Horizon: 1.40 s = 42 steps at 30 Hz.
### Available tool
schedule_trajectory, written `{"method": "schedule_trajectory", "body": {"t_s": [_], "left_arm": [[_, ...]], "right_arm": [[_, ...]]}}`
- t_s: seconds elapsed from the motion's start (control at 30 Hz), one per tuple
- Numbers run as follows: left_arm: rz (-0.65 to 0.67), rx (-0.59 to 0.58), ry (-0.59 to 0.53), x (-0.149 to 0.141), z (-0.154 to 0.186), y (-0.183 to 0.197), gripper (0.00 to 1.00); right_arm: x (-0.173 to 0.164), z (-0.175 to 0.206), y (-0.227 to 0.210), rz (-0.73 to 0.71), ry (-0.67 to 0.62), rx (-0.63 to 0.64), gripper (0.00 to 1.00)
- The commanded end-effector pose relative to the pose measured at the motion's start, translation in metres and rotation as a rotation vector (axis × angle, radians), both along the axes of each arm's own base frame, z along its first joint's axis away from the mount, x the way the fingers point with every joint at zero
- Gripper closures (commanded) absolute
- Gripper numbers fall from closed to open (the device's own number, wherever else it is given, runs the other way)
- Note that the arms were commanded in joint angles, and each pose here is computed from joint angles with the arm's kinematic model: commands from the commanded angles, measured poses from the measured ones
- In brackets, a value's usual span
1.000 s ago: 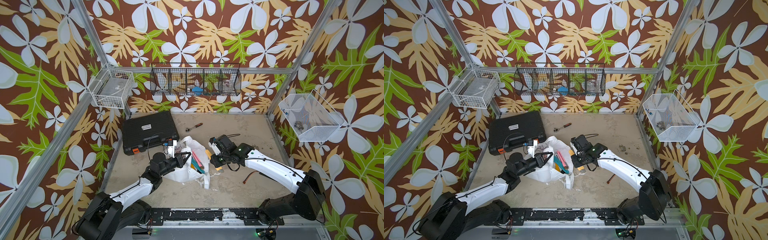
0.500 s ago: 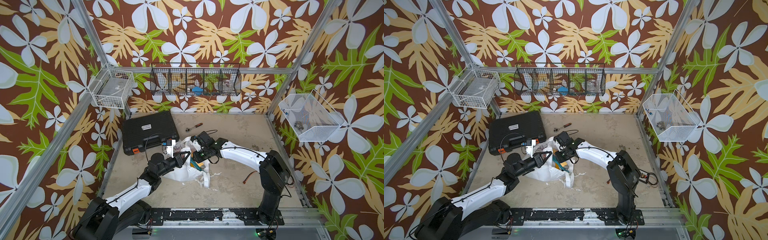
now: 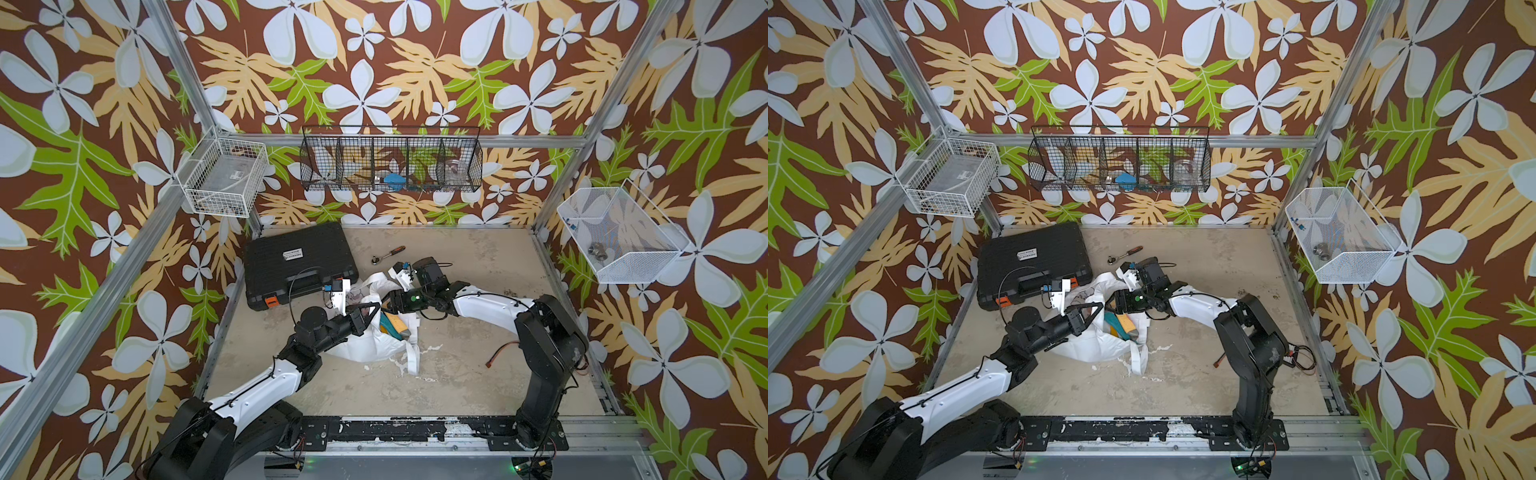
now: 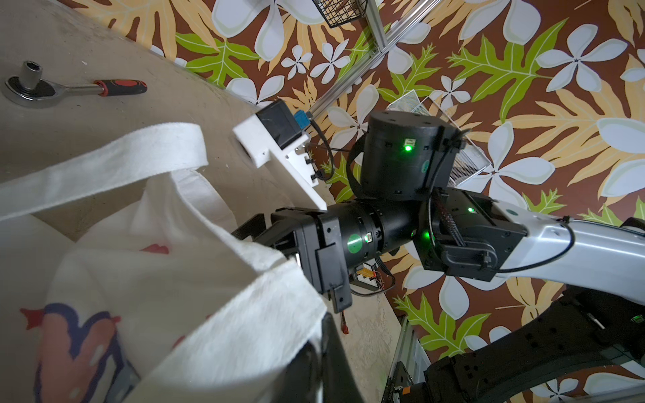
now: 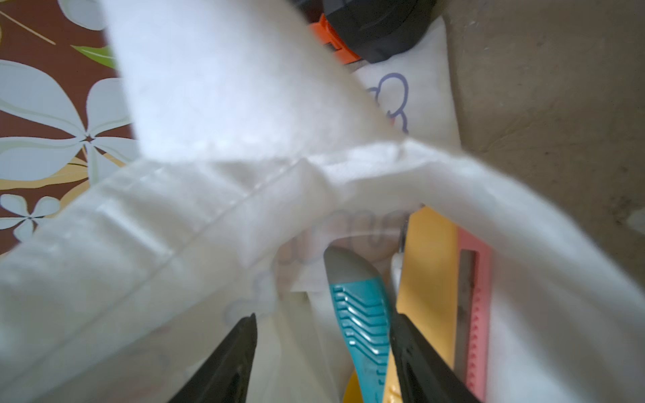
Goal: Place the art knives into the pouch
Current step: Place the utility knife in the pouch, then pick up the pouch from the center of the board.
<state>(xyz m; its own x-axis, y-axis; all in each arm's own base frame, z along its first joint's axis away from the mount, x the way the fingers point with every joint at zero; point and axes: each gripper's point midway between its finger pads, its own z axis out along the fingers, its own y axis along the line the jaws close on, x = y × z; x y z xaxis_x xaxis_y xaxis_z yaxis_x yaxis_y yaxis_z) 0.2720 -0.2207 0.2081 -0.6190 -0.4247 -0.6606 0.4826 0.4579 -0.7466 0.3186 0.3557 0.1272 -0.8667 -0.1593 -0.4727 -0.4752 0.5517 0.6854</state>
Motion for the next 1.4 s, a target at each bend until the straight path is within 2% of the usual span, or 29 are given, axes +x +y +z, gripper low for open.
{"method": "schedule_trajectory", "body": {"t_s": [0.0,0.07,0.13,0.33,0.5,0.63,0.73,0.77,0.8,0.83,0.87,0.9,0.93,1.07,1.2,1.37], "left_arm": [[0.011,0.01,-0.018,0.001,0.003,0.001,1.0],[0.014,0.015,-0.016,0.001,0.002,0.002,1.0],[0.013,0.013,-0.014,0.002,0.002,0.001,1.0],[0.028,0.017,-0.001,0.004,0.0,0.003,1.0],[0.045,0.041,0.001,0.002,-0.002,0.008,1.0],[0.053,0.052,0.01,0.0,-0.004,0.01,1.0],[0.057,0.058,0.014,-0.001,-0.005,0.012,1.0],[0.056,0.059,0.014,-0.002,-0.005,0.012,1.0],[0.057,0.059,0.015,-0.002,-0.005,0.012,1.0],[0.057,0.058,0.014,-0.003,-0.005,0.012,1.0],[0.059,0.059,0.015,-0.003,-0.005,0.013,1.0],[0.06,0.06,0.014,-0.003,-0.004,0.013,1.0],[0.06,0.061,0.014,-0.004,-0.003,0.014,1.0],[0.061,0.053,-0.002,-0.007,0.012,0.015,1.0],[0.086,0.052,-0.053,-0.008,0.048,0.021,1.0],[0.142,0.078,-0.127,0.0,0.098,0.027,1.0]], "right_arm": [[0.007,0.012,-0.031,-0.077,-0.142,-0.135,0.35],[0.014,0.008,-0.065,-0.161,-0.244,-0.327,0.34],[0.023,0.004,-0.094,-0.223,-0.326,-0.467,0.34],[0.052,-0.019,-0.102,-0.258,-0.365,-0.597,0.31],[0.075,-0.04,-0.085,-0.23,-0.376,-0.607,0.32],[0.083,-0.045,-0.065,-0.177,-0.381,-0.536,0.33],[0.085,-0.044,-0.05,-0.13,-0.365,-0.432,0.36],[0.085,-0.044,-0.045,-0.116,-0.36,-0.407,0.4],[0.085,-0.044,-0.039,-0.098,-0.361,-0.378,0.48],[0.085,-0.043,-0.034,-0.086,-0.359,-0.351,0.63],[0.085,-0.043,-0.032,-0.08,-0.352,-0.338,0.87],[0.087,-0.043,-0.029,-0.077,-0.347,-0.334,1.0],[0.089,-0.042,-0.029,-0.076,-0.343,-0.336,1.0],[0.094,-0.006,-0.041,-0.129,-0.387,-0.356,1.0],[0.084,0.076,-0.069,-0.228,-0.475,-0.332,1.0],[0.047,0.175,-0.104,-0.332,-0.595,-0.25,1.0]]}}
